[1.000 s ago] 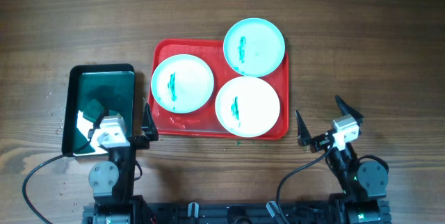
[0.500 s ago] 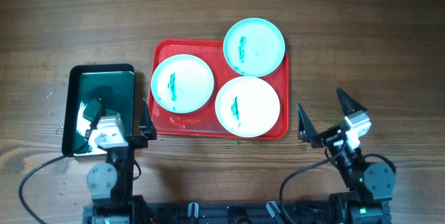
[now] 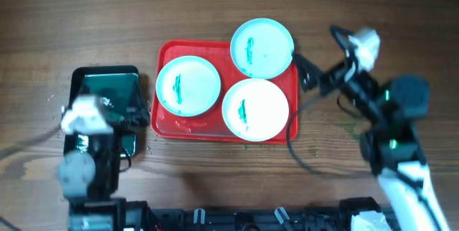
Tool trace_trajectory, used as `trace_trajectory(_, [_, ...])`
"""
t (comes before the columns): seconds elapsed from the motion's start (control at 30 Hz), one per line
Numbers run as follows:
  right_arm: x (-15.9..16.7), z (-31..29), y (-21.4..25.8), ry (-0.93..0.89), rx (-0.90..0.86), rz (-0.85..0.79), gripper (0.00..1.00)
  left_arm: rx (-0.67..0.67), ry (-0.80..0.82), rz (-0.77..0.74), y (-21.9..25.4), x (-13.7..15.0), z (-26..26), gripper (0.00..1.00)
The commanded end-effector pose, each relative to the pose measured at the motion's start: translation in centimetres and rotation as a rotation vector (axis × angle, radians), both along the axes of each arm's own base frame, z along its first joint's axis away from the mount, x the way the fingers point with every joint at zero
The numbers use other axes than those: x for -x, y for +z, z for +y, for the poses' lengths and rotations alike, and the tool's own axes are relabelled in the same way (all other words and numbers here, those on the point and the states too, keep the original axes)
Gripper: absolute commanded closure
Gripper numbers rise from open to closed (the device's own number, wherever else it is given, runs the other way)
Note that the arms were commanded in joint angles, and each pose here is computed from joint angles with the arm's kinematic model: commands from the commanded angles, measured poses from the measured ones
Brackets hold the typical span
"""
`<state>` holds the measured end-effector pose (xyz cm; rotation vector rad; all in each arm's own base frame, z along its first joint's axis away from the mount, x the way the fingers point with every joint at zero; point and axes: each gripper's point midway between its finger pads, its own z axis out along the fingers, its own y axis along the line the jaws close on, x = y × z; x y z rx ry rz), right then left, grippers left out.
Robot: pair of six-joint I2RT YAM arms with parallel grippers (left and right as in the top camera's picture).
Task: Clean dirty plates on tray and stack at the side
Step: 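Grasp the green sponge in the water tray with the left gripper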
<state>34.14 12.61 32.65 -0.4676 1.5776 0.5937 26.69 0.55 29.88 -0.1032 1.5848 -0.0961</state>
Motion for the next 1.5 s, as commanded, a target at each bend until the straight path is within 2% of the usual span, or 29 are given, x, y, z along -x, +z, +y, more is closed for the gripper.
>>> trace_trajectory(0.0, [-2.4, 2.1, 1.4, 0.123, -0.012, 0.079, 0.0, 0.023, -0.136, 0.097, 2.5, -3.4, -2.3, 0.0])
trace_trajectory(0.13, [-5.1, 3.1, 0.4, 0.176, -0.015, 0.228, 0.0, 0.065, -0.212, 0.305, 2.5, -7.2, -3.4, 0.0])
trace_trajectory(0.2, [-6.6, 3.2, -0.6, 0.175, -0.01, 0.332, 0.0, 0.153, -0.23, 0.506, 1.2, -9.3, -3.9, 0.0])
trace_trajectory(0.4, [-8.0, 3.2, -3.9, 0.197, 0.094, 0.538, 0.0, 0.235, -0.306, 0.791, -2.5, -12.4, -5.5, 0.0])
trace_trajectory(0.6, [-7.4, 2.6, -8.1, 0.182, 0.14, 0.726, 0.0, 0.296, -0.395, 0.856, -3.9, -12.1, -7.1, 0.0])
trace_trajectory(0.8, [-8.2, 2.5, -10.5, 0.088, 0.04, 0.895, 0.0, 0.34, -0.394, 0.945, -5.0, -10.4, -7.4, 0.0])
trace_trajectory(0.9, [-7.9, 3.6, -12.0, 0.064, 0.097, 0.924, 0.0, 0.351, -0.388, 0.964, -5.2, -10.1, -7.4, 0.0])
trace_trajectory(1.03, [-6.9, 6.5, -13.5, 0.018, 0.256, 0.927, 0.0, 0.347, -0.386, 0.966, -5.3, -10.0, -7.4, 0.0])
trace_trajectory(1.13, [-6.3, 9.3, -14.0, -0.006, 0.347, 0.915, 0.0, 0.342, -0.281, 0.959, -5.7, -10.9, -5.8, 0.0])
trace_trajectory(1.23, [-6.0, 12.1, -14.8, 0.032, 0.39, 0.906, 0.0, 0.448, 0.031, 0.976, -6.8, -11.3, -1.8, 0.02])
trace_trajectory(1.33, [-5.7, 14.0, -16.4, 0.048, 0.407, 0.927, 0.01, 0.497, 0.229, 0.948, -7.1, -11.3, 0.9, 0.03])
trace_trajectory(1.37, [-5.6, 14.6, -17.3, 0.05, 0.411, 0.943, 0.05, 0.501, 0.279, 0.937, -7.1, -11.3, 1.6, 0.04])
trace_trajectory(1.47, [-5.3, 16.0, -19.1, 0.054, 0.381, 1.007, 0.07, 0.487, 0.345, 0.939, -7.4, -10.9, 2.6, 0.07])
